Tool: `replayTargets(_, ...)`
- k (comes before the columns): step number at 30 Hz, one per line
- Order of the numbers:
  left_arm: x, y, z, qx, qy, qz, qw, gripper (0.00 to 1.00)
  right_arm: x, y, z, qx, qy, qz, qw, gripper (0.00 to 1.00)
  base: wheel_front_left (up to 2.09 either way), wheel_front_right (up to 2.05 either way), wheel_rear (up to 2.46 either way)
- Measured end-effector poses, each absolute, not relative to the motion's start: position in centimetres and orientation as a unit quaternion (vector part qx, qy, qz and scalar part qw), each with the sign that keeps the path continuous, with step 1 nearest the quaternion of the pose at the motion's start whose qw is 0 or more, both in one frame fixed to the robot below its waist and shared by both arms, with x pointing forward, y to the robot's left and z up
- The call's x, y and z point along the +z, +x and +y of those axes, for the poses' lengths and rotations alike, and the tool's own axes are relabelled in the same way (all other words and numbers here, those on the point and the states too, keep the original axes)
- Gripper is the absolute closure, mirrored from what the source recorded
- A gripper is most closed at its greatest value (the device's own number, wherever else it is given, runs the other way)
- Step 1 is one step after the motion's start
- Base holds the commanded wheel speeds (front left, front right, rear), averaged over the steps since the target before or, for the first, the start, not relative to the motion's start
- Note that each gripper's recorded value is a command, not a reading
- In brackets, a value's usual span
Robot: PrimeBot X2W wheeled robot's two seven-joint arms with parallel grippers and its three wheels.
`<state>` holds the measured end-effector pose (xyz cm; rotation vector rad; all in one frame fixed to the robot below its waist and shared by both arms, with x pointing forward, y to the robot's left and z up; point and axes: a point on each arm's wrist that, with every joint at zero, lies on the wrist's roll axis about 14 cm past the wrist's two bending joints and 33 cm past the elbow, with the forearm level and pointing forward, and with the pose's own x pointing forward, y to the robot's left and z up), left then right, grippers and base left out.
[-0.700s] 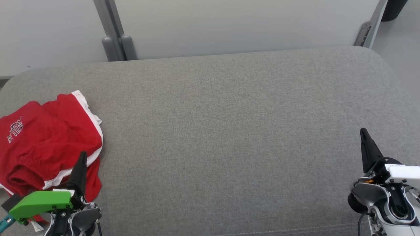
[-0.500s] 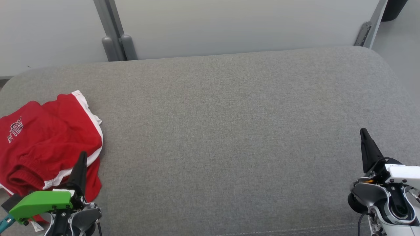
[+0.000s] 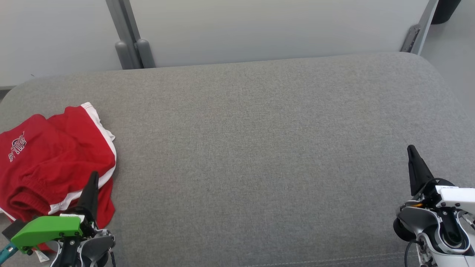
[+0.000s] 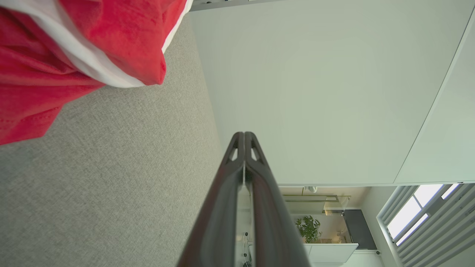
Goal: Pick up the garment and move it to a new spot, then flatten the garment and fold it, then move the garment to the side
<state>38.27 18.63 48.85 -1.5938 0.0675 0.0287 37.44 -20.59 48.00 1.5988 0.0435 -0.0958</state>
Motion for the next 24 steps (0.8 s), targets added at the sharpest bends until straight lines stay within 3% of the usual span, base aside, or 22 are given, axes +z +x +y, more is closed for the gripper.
replayTargets(24, 48.86, 38.27, 18.66, 0.013, -0.715, 0.030, 0.698, 1.00, 47.99, 37.44, -20.62, -0.043, 0.714, 0.019, 0.698, 1.00, 0.00, 0.00, 0.00)
